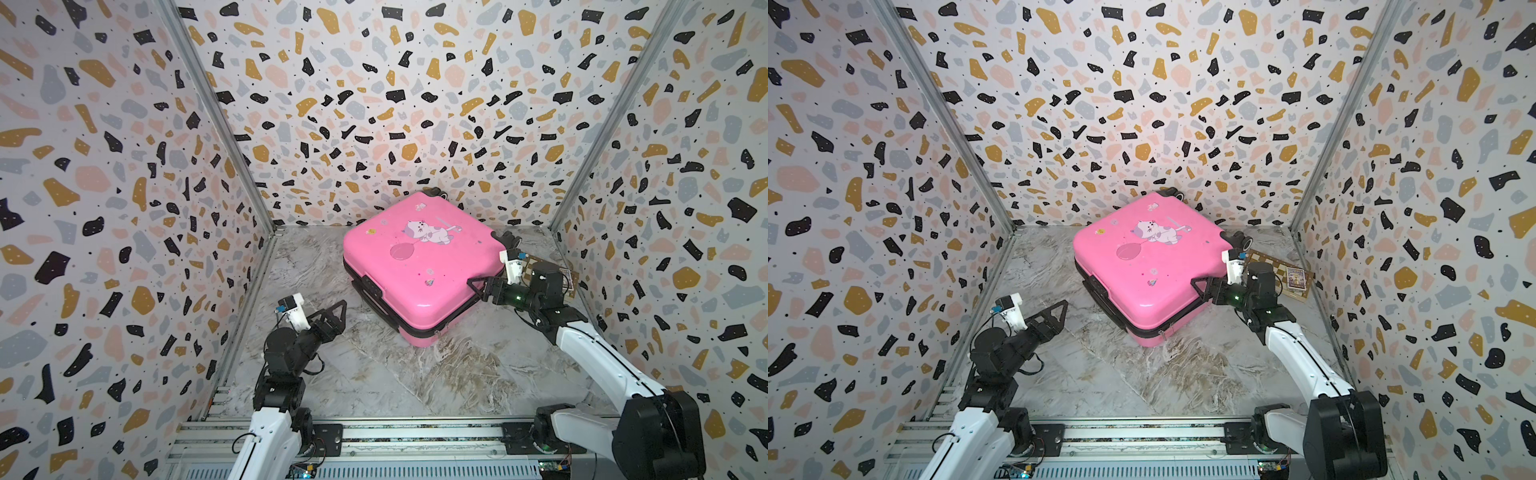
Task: Open the suitcase zippers
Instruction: Adjust the suitcase at the center of the board, then unzip the zipper on the suitcase.
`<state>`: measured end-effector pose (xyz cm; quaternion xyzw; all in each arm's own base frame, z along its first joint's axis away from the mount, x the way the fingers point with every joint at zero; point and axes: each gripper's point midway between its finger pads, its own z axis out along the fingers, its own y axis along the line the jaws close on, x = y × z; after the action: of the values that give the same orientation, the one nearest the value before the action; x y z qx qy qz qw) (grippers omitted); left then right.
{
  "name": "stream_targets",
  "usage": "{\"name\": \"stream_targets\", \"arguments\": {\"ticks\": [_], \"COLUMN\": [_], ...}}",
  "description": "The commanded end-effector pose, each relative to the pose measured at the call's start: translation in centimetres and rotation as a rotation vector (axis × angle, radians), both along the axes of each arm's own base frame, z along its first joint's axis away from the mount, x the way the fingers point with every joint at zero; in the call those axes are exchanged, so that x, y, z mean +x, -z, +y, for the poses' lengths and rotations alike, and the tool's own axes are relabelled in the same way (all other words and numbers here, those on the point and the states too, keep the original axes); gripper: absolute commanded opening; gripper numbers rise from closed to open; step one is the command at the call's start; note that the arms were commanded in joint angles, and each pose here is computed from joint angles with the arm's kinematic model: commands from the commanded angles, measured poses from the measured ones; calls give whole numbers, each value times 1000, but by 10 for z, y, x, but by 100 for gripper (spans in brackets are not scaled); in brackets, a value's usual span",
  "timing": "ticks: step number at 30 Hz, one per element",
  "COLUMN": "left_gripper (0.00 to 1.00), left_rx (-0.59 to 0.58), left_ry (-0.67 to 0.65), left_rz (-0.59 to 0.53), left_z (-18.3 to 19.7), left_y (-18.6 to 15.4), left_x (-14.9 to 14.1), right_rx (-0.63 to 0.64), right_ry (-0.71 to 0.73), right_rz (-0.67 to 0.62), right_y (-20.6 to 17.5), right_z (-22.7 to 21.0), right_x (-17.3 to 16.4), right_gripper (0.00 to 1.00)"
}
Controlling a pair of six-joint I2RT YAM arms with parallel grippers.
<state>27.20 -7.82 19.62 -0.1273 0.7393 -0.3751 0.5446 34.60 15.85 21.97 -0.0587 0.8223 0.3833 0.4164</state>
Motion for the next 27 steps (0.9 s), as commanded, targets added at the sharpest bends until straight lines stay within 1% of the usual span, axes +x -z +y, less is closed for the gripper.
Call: {"name": "stream_targets", "arguments": {"ticks": [1,5,9,12,15,19,25,27], "left_gripper": [99,99,99,99,99,99,99,99], "left_rx": [2,44,89,122,149,184,212,212], "left_ry": [130,229,310,351,393,430,427,432], "left_rz": [-152,-175,-170,-154,-144,-158,-179,-178], "left_z": [-24,-51,-75,-87,-99,-112,-112,-113], "left_y": [-42,-45,-42,-37,-36,-38,-40,-40], "left_x": [-5,-10,-13,-14,-16,-21,-26,-26], "right_rx": [-28,-30,-10,-36,-70,-145,-195,-185], "right_ry": [84,88,55,54,75,96,59,15], "right_rz": [-28,-31,-15,-28,-66,-122,-176,-214], "right_y": [-9,-8,-6,-13,-22,-24,0,5], "right_z": [-7,-6,-3,-4,-6,-5,9,17], "right_x": [34,63,87,87,70,31,-34,-55], "right_gripper": [86,85,84,84,85,87,86,85]}}
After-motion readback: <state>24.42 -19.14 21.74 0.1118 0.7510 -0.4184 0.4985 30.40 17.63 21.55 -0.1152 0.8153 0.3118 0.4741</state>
